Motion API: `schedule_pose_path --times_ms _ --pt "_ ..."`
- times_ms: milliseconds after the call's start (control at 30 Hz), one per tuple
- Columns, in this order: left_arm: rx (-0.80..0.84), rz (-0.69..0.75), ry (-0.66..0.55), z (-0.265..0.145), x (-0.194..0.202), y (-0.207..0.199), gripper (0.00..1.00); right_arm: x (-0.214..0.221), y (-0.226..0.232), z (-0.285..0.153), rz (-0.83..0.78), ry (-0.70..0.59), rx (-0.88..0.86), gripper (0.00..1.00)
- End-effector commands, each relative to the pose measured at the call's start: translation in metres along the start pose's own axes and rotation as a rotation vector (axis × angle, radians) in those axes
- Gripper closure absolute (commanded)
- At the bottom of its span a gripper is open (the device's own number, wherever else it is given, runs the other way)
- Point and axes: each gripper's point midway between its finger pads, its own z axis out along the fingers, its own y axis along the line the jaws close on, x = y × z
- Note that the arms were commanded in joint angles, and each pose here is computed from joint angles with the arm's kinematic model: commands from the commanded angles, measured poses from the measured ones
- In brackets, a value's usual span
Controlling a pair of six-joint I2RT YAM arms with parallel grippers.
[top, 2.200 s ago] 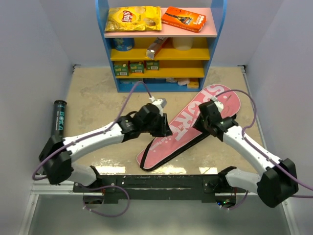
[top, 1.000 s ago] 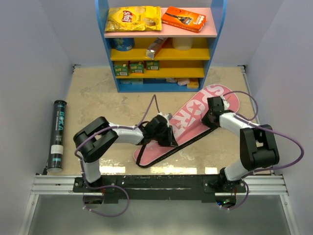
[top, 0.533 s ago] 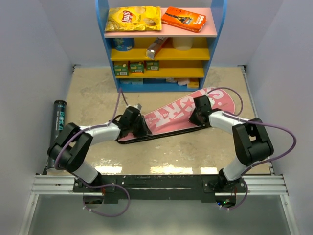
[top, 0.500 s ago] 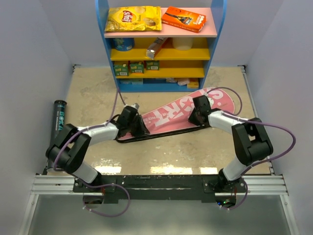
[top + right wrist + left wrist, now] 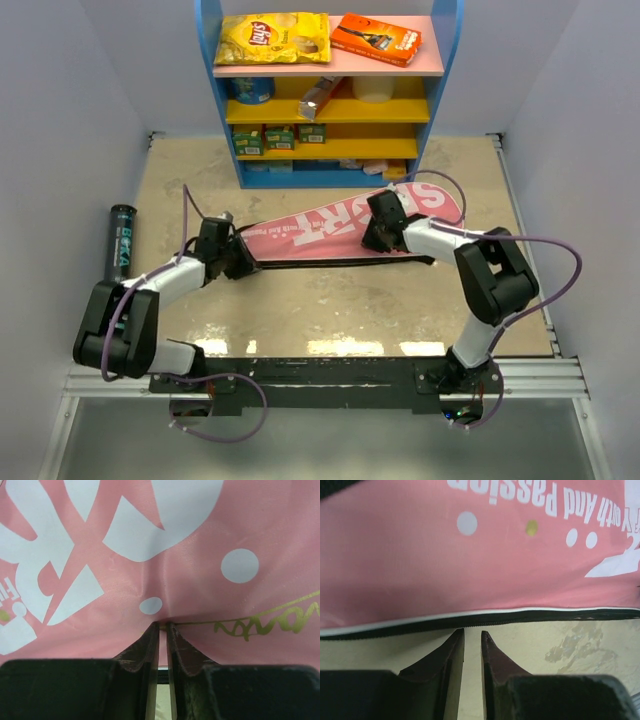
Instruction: Pack up the badminton gear
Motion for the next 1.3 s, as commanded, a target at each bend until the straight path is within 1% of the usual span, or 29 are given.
schedule_pose_path --times_ms 0,67,100,167,200,233,300,333,400,433,500,533,567,633,667,733,833,933,1033,1133,1267 --pt "0.019 0.027 -0.031 -0.014 -0.008 0.0 0.76 0.028 -0.021 -0.006 -0.064 0.108 0.107 0.84" --pt "0.054 0.04 -0.034 -0.02 -0.011 -0.01 0.76 0.009 -0.021 -0.02 -0.084 0.048 0.132 0.83" --pt "0.065 0.044 -0.035 -0.023 -0.012 -0.013 0.76 -0.002 -0.02 -0.036 -0.083 0.014 0.132 0.8" --pt "0.102 0.062 -0.035 -0.03 -0.015 -0.024 0.76 -0.02 -0.025 -0.054 -0.086 -0.054 0.16 0.75" --pt "0.111 0.066 -0.036 -0.033 -0.017 -0.027 0.76 -0.021 -0.033 -0.062 -0.089 -0.057 0.192 0.7" --pt "0.139 0.078 -0.04 -0.04 -0.02 -0.035 0.76 -0.027 -0.035 -0.074 -0.083 -0.085 0.198 0.67" --pt "0.185 0.09 -0.053 -0.047 -0.024 -0.047 0.76 -0.022 -0.048 -0.082 -0.078 -0.069 0.24 0.65" --pt "0.236 0.101 -0.05 -0.053 -0.026 -0.059 0.76 -0.02 -0.055 -0.087 -0.05 -0.071 0.254 0.65" --pt "0.283 0.122 -0.043 -0.056 -0.028 -0.073 0.76 -0.017 -0.067 -0.09 -0.008 -0.073 0.275 0.64" --pt "0.305 0.139 -0.036 -0.057 -0.033 -0.082 0.76 -0.016 -0.082 -0.091 0.049 -0.076 0.293 0.64" --pt "0.316 0.164 -0.017 -0.056 -0.034 -0.093 0.76 -0.017 -0.093 -0.091 0.12 -0.067 0.271 0.64" --pt "0.336 0.18 -0.011 -0.056 -0.039 -0.104 0.76 -0.018 -0.114 -0.089 0.178 -0.06 0.302 0.64" --pt "0.346 0.192 -0.007 -0.055 -0.04 -0.11 0.76 -0.023 -0.119 -0.093 0.209 -0.078 0.294 0.64" --pt "0.362 0.223 0.008 -0.051 -0.043 -0.127 0.76 -0.027 -0.131 -0.095 0.25 -0.1 0.325 0.65" --pt "0.369 0.254 0.027 -0.043 -0.045 -0.143 0.76 -0.03 -0.135 -0.097 0.269 -0.113 0.347 0.65" --pt "0.365 0.266 0.048 -0.037 -0.044 -0.15 0.76 -0.029 -0.139 -0.095 0.279 -0.102 0.366 0.66" --pt "0.34 0.276 0.043 -0.023 -0.052 -0.153 0.76 -0.029 -0.142 -0.091 0.297 -0.109 0.378 0.67" --pt "0.29 0.282 0.044 -0.006 -0.057 -0.144 0.76 -0.028 -0.144 -0.085 0.313 -0.113 0.371 0.68" --pt "0.285 0.273 0.095 0.007 -0.05 -0.14 0.76 -0.025 -0.146 -0.079 0.321 -0.1 0.388 0.69" --pt "0.252 0.27 0.105 0.015 -0.045 -0.129 0.76 -0.025 -0.149 -0.075 0.333 -0.105 0.398 0.69" --pt "0.251 0.259 0.137 0.02 -0.036 -0.124 0.77 -0.024 -0.153 -0.069 0.331 -0.098 0.425 0.69"
